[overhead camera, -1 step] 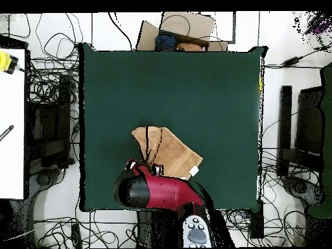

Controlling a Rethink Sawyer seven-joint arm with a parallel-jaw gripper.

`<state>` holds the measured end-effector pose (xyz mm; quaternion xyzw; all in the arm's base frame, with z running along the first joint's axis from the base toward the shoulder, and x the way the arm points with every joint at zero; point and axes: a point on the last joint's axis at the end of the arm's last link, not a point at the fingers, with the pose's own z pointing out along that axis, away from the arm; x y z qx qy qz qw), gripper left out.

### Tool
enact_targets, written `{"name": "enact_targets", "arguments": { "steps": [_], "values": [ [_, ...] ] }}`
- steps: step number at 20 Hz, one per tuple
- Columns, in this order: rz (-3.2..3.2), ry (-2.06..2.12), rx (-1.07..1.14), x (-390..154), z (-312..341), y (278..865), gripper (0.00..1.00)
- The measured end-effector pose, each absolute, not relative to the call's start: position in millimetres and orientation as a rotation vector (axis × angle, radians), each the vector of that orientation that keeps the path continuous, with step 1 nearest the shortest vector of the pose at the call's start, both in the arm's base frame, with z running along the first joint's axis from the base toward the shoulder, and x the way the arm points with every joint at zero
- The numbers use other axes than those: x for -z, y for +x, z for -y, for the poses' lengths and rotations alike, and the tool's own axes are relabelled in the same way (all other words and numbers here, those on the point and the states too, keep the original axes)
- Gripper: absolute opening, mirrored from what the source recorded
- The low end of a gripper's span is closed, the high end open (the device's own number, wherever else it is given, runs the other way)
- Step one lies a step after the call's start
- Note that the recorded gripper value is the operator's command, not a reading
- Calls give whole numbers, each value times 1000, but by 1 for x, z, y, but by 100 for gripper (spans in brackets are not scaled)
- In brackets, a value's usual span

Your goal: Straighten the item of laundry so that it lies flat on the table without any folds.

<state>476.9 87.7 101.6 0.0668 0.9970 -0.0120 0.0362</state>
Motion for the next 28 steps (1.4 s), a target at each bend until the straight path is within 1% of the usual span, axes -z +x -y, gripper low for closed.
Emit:
{"name": "enact_targets", "arguments": {
  "steps": [5, 7, 11, 19, 23, 28],
  "values": [
    [-3097, 282, 26, -127, -66, 482, 0],
    [-3108, 365, 8, -135, -41, 486, 0],
    [-3100, 457, -11, -143, -11, 492, 0],
    [-3098, 467, -37, -161, -5, 500, 0],
    [-3171, 472, -72, -190, -3, 502, 0],
    [-3311, 523, -129, -233, 20, 510, 0]
  ]
}}
